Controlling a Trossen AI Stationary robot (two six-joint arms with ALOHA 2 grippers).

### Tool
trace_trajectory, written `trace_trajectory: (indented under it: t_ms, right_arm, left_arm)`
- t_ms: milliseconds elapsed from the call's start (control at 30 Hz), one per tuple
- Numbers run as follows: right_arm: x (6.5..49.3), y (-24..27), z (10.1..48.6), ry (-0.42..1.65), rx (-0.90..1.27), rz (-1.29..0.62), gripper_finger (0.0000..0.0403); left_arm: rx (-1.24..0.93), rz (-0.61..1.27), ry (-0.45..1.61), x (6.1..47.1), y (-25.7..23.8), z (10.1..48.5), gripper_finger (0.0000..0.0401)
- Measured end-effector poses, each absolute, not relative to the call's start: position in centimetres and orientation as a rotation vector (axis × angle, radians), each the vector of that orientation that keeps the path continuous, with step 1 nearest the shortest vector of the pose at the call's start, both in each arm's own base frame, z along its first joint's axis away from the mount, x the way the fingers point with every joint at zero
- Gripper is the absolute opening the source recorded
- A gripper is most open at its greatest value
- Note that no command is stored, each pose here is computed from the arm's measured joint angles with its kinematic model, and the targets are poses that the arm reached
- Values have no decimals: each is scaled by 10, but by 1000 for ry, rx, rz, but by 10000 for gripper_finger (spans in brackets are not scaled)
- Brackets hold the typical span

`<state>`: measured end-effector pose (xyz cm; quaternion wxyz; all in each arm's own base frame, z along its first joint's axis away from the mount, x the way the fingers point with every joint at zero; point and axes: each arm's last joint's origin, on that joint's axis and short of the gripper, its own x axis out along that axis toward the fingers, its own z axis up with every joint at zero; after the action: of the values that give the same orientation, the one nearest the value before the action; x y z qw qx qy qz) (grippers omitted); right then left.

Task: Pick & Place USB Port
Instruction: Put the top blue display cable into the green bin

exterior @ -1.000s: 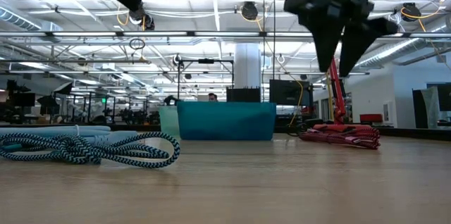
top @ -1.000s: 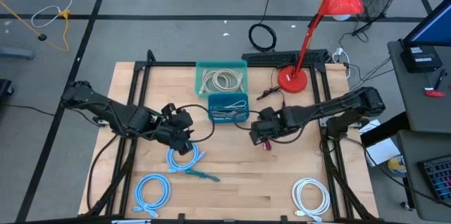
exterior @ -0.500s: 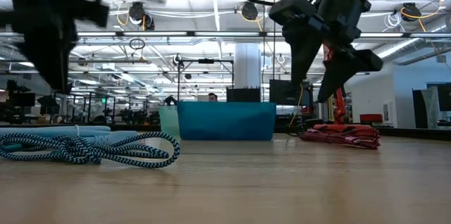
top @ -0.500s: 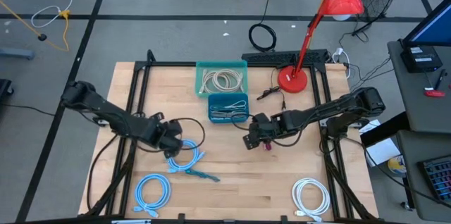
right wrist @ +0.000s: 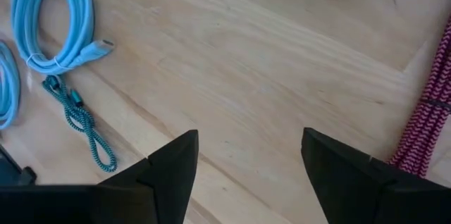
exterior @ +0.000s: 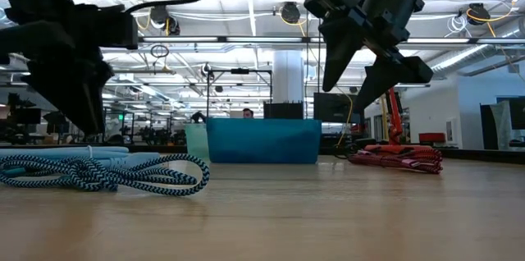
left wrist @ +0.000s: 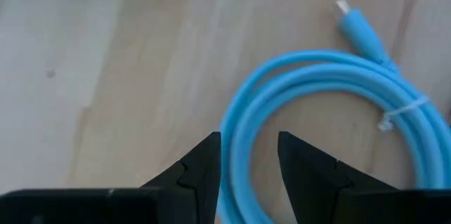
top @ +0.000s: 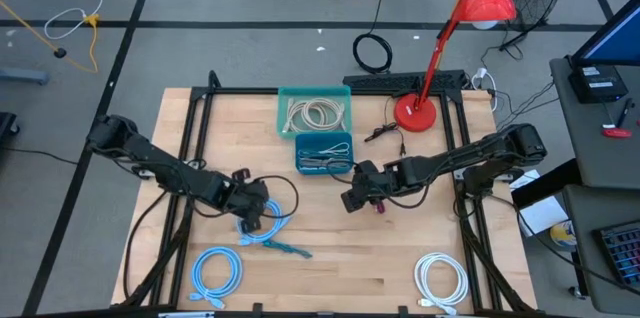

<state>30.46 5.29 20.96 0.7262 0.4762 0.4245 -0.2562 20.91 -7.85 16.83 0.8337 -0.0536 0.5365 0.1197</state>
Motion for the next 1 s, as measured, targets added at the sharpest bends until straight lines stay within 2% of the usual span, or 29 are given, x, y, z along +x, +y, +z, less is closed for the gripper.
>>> trace_trajectory:
  t_ms: [167,500,733,800,900,1000]
  right_arm:
    - [307,53,211,901,1047,-563,241]
    - [309,53,212,864,1026,-555,238]
    - [310,52,213,835,1021,-562,238]
    - [312,52,214,821,1027,-554,238]
    - [314,53,216,795,1039,-532,238]
    - [316,53,217,779,1044,-517,238]
  left_arm:
    - [-67,291,1153,208,-73,168,145]
    - [-88,221,1272,215,-70,151,148]
    - [-61,231,1384,223,-73,125,205]
    - [-62,248,1404,223,-73,121,209]
    - [-58,275,1410,222,-72,120,178]
    - [-67,254,1417,222,-71,122,97]
